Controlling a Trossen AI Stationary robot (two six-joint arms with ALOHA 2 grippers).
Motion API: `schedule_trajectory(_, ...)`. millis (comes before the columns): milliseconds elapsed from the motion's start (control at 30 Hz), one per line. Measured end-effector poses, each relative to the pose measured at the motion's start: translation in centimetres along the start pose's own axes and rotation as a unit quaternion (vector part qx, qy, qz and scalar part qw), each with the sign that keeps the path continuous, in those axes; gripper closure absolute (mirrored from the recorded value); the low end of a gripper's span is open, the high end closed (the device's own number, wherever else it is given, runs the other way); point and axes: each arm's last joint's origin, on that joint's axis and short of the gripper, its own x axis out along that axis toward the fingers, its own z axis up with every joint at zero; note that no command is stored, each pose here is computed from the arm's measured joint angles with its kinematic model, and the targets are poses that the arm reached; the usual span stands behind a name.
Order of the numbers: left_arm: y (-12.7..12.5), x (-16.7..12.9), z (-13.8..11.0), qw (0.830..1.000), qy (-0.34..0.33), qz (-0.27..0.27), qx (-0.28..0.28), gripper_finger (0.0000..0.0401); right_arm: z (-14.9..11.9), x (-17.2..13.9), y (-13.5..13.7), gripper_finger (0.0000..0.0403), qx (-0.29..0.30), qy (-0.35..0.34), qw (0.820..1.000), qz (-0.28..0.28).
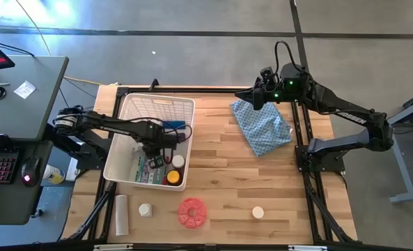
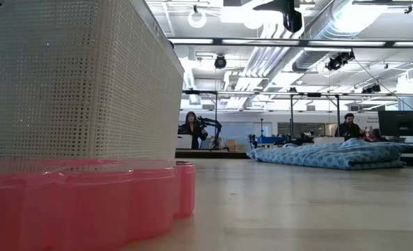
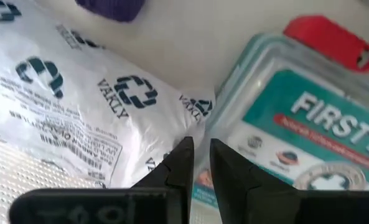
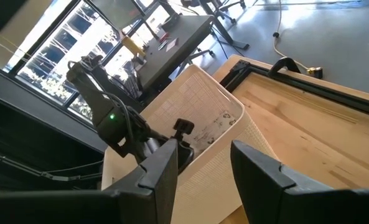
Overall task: Pick & place medical supplies in basket/bin
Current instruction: Put the white mailer bag into the white bin, then put the pink pill organizer into the white bin
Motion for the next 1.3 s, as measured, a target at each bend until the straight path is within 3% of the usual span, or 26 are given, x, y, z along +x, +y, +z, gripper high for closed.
schedule_trajectory(200,0.0,-1.7,0.1,1.000,-0.008,-0.023,-0.001,0.0311,0.0,0.0,0.0,0.0263,0.000,-0.002,1.000,-0.003)
schedule_trajectory(500,-0.3,-6.4,1.8,0.995,-0.094,-0.043,0.003,0.0311,0.1,0.0,-0.1,0.0263,0.000,-0.008,1.000,-0.010)
schedule_trajectory(733,-1.2,-6.2,3.0,0.982,-0.135,-0.130,0.011,0.0311,0.0,0.0,-0.1,0.0263,-0.001,-0.008,1.000,-0.010)
schedule_trajectory(933,-1.0,-5.6,2.6,0.989,-0.106,-0.102,0.006,0.0311,0.0,0.0,-0.1,0.0263,0.004,-0.008,1.000,-0.009)
schedule_trajectory(1167,-0.7,-6.0,1.6,0.990,-0.077,-0.113,0.033,0.0311,0.0,0.0,-0.1,0.0263,0.005,-0.008,1.000,-0.009)
schedule_trajectory(1300,0.1,-7.6,0.2,0.992,-0.092,-0.088,0.020,0.0311,0.1,0.0,-0.1,0.0263,0.007,-0.008,1.000,-0.010)
